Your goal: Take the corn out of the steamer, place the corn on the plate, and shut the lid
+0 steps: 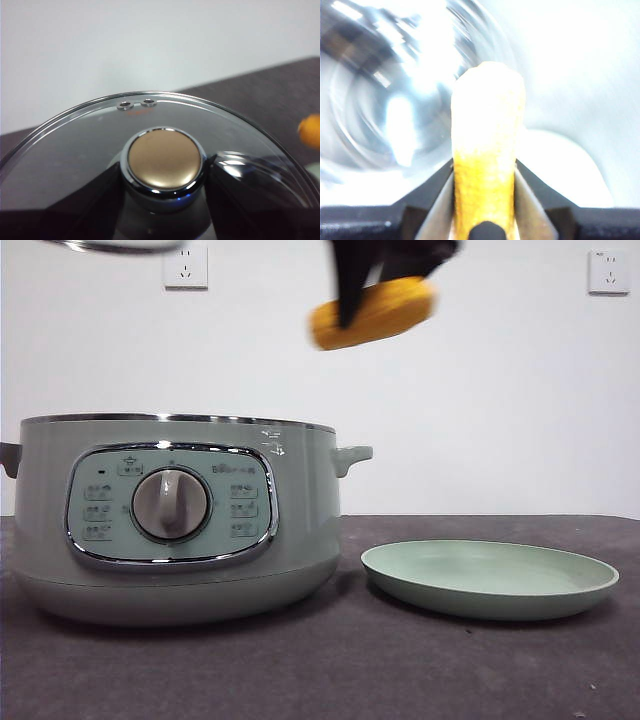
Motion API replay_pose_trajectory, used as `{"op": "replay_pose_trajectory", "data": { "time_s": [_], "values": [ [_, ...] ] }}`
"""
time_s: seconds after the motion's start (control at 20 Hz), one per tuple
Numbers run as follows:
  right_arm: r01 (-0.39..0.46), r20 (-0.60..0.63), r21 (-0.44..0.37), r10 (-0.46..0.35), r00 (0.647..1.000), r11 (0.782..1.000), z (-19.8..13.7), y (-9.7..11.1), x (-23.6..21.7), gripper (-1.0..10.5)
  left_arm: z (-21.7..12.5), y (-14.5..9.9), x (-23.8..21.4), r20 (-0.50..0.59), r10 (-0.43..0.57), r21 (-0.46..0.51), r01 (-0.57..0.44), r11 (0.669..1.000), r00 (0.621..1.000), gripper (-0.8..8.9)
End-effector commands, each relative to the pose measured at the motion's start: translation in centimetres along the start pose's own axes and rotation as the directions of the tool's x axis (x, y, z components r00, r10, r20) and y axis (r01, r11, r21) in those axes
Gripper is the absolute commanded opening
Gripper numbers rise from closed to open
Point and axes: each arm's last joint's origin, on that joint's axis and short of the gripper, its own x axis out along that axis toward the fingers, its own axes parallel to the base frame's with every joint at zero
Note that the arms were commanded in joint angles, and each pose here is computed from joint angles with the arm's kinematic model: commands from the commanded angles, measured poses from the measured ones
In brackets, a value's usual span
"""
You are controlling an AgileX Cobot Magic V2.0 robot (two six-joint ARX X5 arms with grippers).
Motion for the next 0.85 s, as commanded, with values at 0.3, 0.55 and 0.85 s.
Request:
{"op": "replay_pose_trajectory", "data": {
  "time_s": [0.3, 0.55, 0.85],
  "values": [
    [0.082, -0.234, 0.216, -0.030, 0.972, 0.973, -3.6, -4.7, 0.2, -0.1, 0.5, -1.5, 3.6, 0.003, -0.183, -0.031, 0.183, 0.983, 0.983, -0.09],
    [0.095, -0.283, 0.243, -0.023, 0.959, 0.965, -6.1, -4.9, 5.9, -0.1, 0.3, -1.7, 4.1, -0.009, -0.200, -0.032, 0.200, 0.979, 0.980, -0.09],
    [0.109, -0.202, 0.264, -0.056, 0.978, 0.958, -9.8, -4.4, 12.7, -0.1, 0.3, -1.7, 4.1, -0.009, -0.200, -0.032, 0.200, 0.979, 0.980, -0.09]
  ]
}}
